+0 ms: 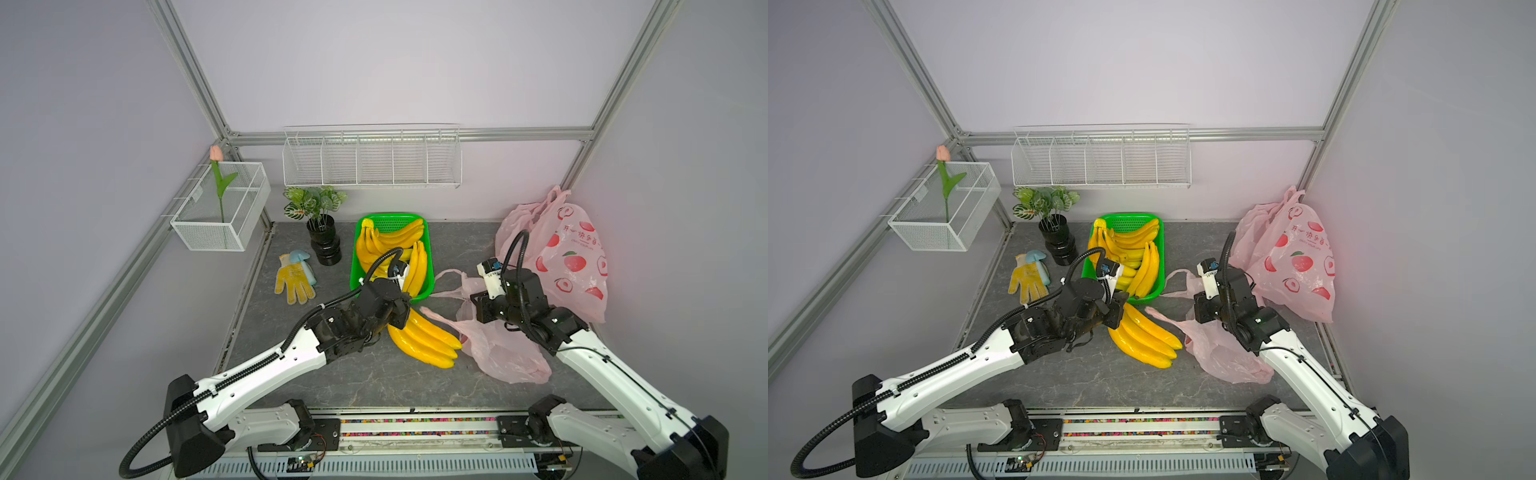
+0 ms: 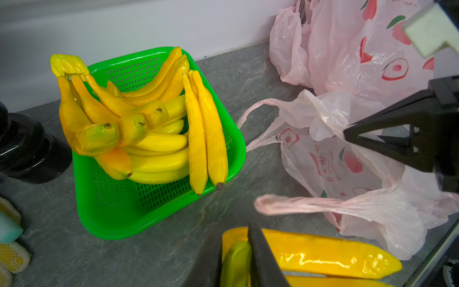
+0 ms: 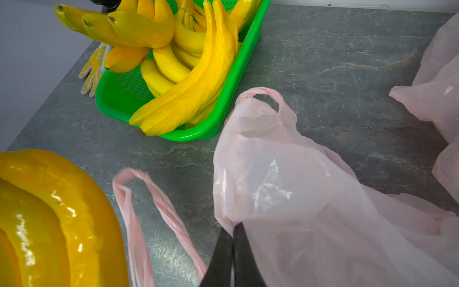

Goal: Place the banana into a plastic bag & tie a knot
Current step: Pick up the banana from the basket, then place the banana into the plastic bag, then pick up the banana from the basket.

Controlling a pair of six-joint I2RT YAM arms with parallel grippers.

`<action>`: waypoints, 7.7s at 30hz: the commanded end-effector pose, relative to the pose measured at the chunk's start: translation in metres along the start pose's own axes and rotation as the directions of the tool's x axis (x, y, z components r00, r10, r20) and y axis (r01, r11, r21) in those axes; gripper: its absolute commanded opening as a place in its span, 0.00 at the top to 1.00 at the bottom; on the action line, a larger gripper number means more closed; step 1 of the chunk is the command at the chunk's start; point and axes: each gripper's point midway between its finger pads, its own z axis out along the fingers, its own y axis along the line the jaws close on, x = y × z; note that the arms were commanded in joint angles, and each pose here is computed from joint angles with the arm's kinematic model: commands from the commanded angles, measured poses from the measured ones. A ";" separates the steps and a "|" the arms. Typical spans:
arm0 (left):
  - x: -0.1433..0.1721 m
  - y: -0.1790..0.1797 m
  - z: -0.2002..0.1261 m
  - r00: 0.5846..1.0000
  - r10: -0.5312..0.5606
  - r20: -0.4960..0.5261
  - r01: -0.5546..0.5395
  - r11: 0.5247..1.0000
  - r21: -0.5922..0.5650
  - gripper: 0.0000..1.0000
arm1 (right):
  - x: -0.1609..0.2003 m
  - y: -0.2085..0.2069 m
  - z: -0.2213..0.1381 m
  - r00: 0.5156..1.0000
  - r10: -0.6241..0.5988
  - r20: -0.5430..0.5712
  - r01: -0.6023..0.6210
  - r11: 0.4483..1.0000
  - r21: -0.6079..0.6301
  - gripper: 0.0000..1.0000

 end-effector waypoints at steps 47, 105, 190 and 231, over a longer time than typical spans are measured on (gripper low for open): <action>-0.068 0.057 0.022 0.984 -0.012 0.179 0.066 0.952 -0.300 0.87 | 0.007 0.059 0.010 0.980 -0.197 0.004 0.195 0.968 -0.161 0.93; -0.041 -0.040 0.089 0.959 -0.224 0.173 0.217 0.974 0.063 0.89 | -0.018 0.036 -0.007 0.963 0.138 0.233 -0.052 0.938 -0.341 0.93; -0.082 0.225 0.133 0.938 -0.342 -0.052 0.274 0.826 -0.493 0.14 | 0.039 -0.015 0.021 0.977 0.130 0.169 -0.112 0.987 -0.113 0.93; -0.086 0.265 0.181 0.958 -0.286 -0.028 0.240 0.849 -0.470 0.93 | 0.025 -0.003 0.022 0.983 0.106 0.152 -0.084 0.986 -0.145 0.93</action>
